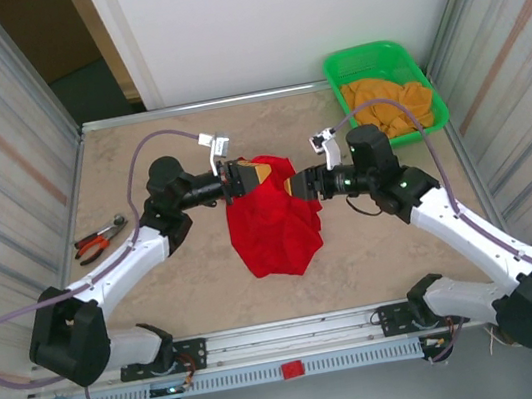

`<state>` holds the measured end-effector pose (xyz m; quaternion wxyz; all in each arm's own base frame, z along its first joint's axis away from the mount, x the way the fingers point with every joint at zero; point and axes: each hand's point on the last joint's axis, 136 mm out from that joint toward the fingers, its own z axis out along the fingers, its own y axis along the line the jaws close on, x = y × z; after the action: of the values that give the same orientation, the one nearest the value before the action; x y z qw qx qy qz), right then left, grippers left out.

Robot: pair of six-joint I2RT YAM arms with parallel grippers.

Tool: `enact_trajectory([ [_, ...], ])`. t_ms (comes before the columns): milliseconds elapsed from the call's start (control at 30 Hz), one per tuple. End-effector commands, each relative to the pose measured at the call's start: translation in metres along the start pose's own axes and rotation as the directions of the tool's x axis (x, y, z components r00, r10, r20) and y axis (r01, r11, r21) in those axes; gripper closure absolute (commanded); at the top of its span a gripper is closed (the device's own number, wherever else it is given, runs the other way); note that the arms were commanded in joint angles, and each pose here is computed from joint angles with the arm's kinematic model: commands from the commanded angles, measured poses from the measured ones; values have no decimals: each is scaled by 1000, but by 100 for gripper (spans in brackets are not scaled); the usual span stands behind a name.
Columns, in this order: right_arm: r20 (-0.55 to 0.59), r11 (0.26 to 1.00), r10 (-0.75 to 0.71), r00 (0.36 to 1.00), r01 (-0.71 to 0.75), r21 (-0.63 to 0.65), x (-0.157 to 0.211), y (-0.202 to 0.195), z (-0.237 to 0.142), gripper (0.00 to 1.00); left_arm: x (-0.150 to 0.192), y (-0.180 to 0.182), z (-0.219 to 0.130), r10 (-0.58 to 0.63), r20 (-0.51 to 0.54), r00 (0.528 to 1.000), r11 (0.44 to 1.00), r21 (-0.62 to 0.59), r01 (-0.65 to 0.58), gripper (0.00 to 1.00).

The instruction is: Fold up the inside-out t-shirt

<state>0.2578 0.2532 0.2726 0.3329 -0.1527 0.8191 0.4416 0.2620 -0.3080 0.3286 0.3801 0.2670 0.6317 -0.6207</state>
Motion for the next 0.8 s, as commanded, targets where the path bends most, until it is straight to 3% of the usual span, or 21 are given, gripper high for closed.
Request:
enact_trajectory([
  [0,39,998,-67,997,67,-3,-17,10,-5,50,-12,-11,-4,41,29,999,999,14,-42,100],
  [167,66,998,-69,995,69,9,-24,8,-8,48,-11,-11,-3,36,21,999,999,24,-36,100],
  [467,-2,998,-46,999,45,-38,-7,7,10,51,-13,-4,-3,35,46,998,999,-8,-35,100],
  [567,-13,998,-34,999,33,-51,1,6,10,63,-18,0,-4,38,74,996,999,-37,-36,100],
  [700,-15,997,-35,999,33,-76,2,11,8,99,-22,7,-5,42,99,994,997,-71,-35,100],
  [767,-7,996,-38,999,38,-82,-1,13,6,100,-22,10,-6,38,109,993,996,-84,-29,100],
])
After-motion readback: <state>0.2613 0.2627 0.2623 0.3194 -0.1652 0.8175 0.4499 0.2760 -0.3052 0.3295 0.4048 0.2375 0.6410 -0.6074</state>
